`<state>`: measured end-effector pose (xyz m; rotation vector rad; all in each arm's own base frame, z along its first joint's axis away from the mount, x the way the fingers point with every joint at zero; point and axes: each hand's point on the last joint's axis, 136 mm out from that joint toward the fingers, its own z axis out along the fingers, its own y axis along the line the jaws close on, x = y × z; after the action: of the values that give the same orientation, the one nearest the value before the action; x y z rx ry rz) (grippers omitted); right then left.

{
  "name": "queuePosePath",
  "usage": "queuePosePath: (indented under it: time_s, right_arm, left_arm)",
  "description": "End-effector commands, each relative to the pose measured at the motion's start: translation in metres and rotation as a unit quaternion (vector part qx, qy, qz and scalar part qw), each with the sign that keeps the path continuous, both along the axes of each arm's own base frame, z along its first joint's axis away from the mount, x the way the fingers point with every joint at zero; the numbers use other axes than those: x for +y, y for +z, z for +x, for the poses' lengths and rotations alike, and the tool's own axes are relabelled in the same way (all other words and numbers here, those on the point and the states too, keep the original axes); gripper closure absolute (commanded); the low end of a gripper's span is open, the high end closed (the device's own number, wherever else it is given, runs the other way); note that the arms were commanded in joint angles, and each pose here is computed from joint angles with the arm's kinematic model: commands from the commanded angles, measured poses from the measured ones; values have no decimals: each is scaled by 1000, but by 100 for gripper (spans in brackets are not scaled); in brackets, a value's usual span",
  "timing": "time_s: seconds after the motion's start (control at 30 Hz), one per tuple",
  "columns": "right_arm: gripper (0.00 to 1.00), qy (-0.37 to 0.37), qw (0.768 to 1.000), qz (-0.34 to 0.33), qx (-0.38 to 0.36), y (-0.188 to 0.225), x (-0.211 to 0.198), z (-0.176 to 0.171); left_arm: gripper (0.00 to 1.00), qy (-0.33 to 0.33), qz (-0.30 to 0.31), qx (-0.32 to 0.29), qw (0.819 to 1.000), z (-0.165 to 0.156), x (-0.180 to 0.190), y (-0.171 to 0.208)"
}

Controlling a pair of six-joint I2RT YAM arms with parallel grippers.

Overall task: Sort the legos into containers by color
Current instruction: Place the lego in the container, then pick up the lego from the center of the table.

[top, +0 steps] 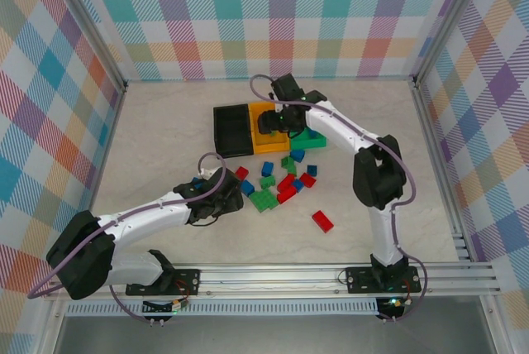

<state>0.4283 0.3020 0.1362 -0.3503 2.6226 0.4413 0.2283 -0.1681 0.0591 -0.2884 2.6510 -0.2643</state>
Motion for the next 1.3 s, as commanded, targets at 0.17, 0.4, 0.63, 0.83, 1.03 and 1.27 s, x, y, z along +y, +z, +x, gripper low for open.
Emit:
queuePosePath:
  time_s: [0.17,0.4,0.63,0.83,1.03,1.27]
  right_arm:
    - [25,2,999,34,-5,16,-26,-63]
    - [25,-26,1000,15,8,-6,-66,-110]
    - [25,-31,999,5,11,-16,-81,-126]
    - [25,-24,999,24,9,-10,-74,-127]
    - [25,-15,1000,26,8,-9,-72,-126]
    - [25,-16,1000,19,5,-9,-77,-129]
  left_arm:
    - [39,39,55,9,998,3,16,2]
    - [40,49,51,6,997,20,1,5]
    - [42,46,70,23,996,35,-8,-7]
    - [44,58,83,45,994,38,-3,-28]
    - [48,58,81,66,993,41,-4,-46]
    - [78,60,94,60,992,40,3,-39]
